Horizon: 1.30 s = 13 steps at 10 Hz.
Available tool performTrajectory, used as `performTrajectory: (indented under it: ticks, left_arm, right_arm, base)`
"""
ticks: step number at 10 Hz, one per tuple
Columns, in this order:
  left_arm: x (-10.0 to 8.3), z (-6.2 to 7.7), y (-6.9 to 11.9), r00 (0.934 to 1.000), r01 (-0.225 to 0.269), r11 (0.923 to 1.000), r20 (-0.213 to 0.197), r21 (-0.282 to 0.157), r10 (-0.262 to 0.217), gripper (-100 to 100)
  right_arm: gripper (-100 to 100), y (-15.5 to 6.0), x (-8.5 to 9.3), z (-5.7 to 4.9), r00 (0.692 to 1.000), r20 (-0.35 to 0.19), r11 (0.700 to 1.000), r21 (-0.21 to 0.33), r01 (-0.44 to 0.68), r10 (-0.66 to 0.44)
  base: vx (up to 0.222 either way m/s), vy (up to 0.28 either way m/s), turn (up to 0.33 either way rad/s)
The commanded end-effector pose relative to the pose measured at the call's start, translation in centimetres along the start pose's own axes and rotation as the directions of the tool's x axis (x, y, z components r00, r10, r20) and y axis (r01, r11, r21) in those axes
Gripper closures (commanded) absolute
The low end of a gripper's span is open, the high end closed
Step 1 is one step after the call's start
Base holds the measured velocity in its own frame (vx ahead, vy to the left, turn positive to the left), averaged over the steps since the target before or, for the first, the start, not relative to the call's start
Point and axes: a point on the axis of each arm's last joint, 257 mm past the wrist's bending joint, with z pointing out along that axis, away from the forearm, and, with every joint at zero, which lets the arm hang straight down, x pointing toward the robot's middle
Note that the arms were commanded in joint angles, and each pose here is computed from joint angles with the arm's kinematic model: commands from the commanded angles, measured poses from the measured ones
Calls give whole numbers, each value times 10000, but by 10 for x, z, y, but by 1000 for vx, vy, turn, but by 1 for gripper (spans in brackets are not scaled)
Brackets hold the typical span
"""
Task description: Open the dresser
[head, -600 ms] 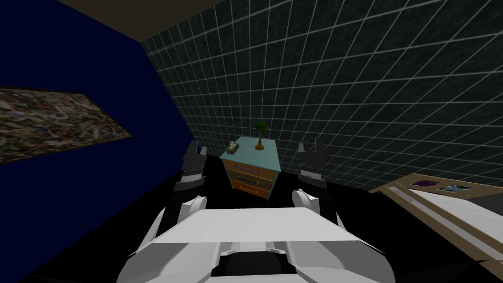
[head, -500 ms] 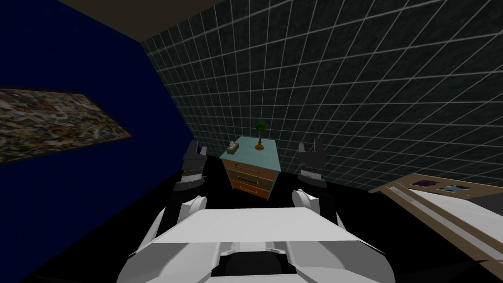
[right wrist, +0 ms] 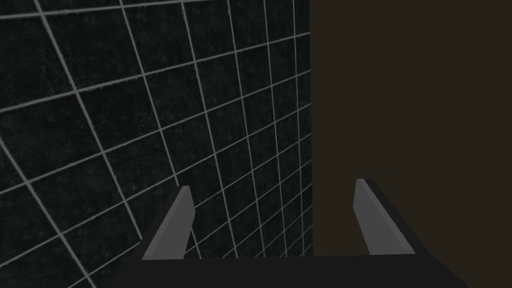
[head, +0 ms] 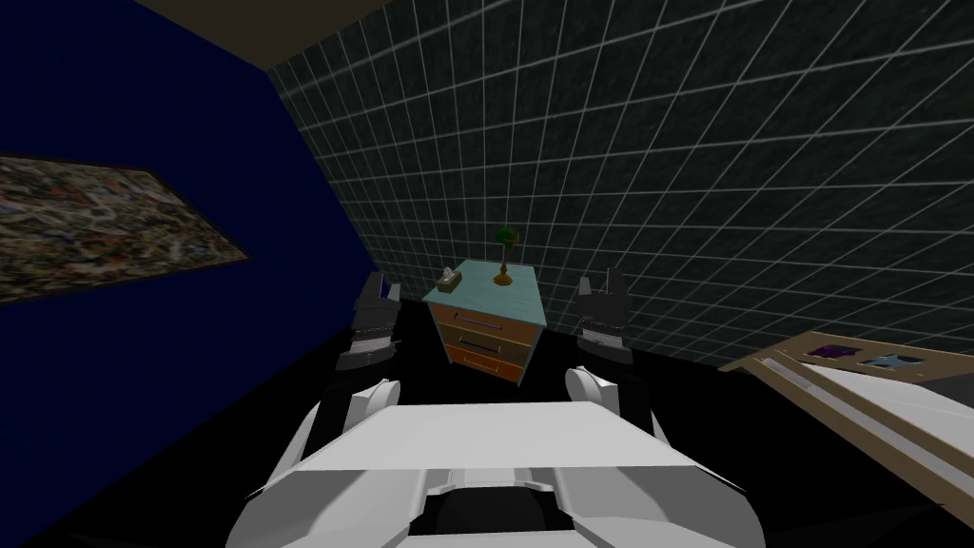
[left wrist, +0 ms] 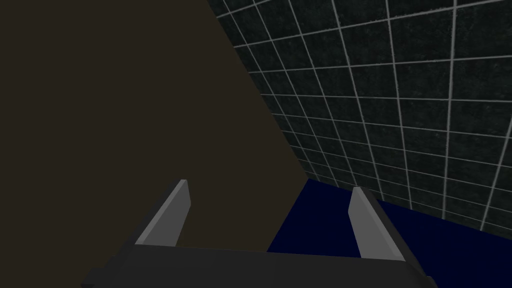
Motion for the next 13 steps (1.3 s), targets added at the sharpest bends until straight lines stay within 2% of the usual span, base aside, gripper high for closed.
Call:
performTrajectory:
  ticks: [1,3,4,8,13]
  left_arm:
    - [0,0,0,10000,0,10000,0,0,0,0]
    - [0,0,0,10000,0,10000,0,1,0,0]
    - [7,-2,5,9991,-178,9998,-392,61,180,-100]
    - [16,-11,24,9951,-444,9989,-876,155,456,-100]
    - [24,-28,54,9907,-705,9970,-1146,304,735,-100]
  right_arm:
    - [0,0,0,0,10000,0,10000,0,0,0]
    - [0,0,0,0,10000,0,10000,-1,0,0]
    - [0,0,0,0,10000,0,10000,-1,0,0]
    - [0,0,0,0,10000,0,10000,7,0,0]
    - [0,0,0,0,10000,0,10000,7,0,0]
  base:
    - [0,0,0]
    - [0,0,0]
    - [15,-5,-34]
    - [22,-13,-43]
    - [37,-18,-65]
